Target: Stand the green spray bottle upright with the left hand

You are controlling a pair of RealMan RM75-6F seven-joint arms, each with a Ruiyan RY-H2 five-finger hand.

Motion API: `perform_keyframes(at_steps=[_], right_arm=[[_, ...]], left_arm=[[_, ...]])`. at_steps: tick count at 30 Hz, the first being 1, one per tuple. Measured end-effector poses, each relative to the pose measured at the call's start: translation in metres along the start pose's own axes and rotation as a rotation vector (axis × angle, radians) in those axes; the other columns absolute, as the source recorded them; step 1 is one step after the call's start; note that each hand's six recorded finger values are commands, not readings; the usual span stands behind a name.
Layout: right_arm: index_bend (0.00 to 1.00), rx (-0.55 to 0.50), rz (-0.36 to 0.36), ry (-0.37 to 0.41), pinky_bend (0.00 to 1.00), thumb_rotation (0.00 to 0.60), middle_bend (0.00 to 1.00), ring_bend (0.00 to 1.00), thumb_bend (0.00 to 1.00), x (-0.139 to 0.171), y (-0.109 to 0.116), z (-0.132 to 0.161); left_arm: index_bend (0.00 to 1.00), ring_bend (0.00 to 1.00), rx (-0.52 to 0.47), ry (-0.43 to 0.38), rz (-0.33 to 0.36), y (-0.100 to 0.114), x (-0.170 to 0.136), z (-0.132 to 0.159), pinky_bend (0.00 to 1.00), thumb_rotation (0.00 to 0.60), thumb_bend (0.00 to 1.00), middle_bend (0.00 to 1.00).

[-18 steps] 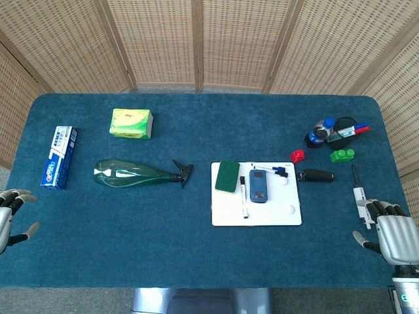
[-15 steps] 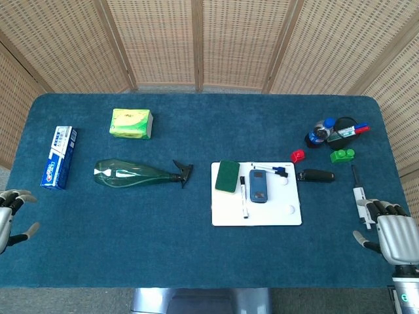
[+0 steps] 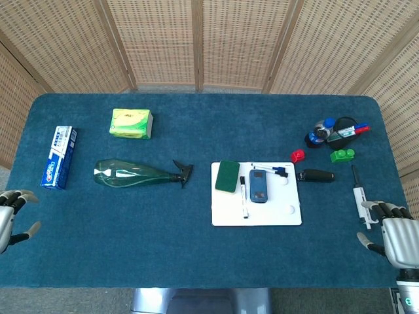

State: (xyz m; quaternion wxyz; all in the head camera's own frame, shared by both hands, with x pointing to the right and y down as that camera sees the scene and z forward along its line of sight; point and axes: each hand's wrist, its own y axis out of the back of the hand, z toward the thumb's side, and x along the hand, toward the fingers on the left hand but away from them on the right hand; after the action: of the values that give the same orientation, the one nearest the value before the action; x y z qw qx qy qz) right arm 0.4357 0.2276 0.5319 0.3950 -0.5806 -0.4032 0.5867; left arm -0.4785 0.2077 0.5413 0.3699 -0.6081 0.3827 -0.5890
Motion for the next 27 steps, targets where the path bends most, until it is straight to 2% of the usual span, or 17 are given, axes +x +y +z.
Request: perform_keyframes(at_steps=[2,5,7,10,17,27], right_arm=[[0.30,0.001,0.000,0.002,0.35,0.600,0.36,0.31,0.22,0.000,0.000,0.000],[0.30,0.002,-0.005,0.008,0.35,0.600,0.36,0.31,0.22,0.000,0.002,0.001],[0.30,0.002,-0.008,0.011,0.35,0.600,0.36,0.31,0.22,-0.001,0.003,0.003],[0.30,-0.001,-0.010,0.017,0.35,0.600,0.36,0.31,0.22,-0.001,0.004,0.005],[0.30,-0.010,-0.017,0.027,0.35,0.600,0.36,0.31,0.22,0.001,0.005,0.008],[0.30,-0.021,-0.026,0.024,0.35,0.600,0.36,0.31,0.22,0.002,0.007,0.006]], left_arm=[[0.28,0.21,0.011,-0.009,-0.015,0.000,0.003,0.002,0.22,0.600,0.27,0.25],[0.19,0.17,0.030,-0.028,-0.066,-0.001,0.012,0.007,0.21,0.600,0.27,0.19],[0.16,0.16,0.047,-0.051,-0.111,-0.001,0.020,0.014,0.21,0.600,0.27,0.18],[0.15,0.16,0.078,-0.101,-0.154,0.003,0.038,0.029,0.21,0.600,0.27,0.17],[0.14,0.16,0.138,-0.213,-0.194,0.013,0.083,0.069,0.21,0.600,0.27,0.16],[0.14,0.16,0.200,-0.329,-0.218,0.015,0.125,0.130,0.22,0.600,0.27,0.16]])
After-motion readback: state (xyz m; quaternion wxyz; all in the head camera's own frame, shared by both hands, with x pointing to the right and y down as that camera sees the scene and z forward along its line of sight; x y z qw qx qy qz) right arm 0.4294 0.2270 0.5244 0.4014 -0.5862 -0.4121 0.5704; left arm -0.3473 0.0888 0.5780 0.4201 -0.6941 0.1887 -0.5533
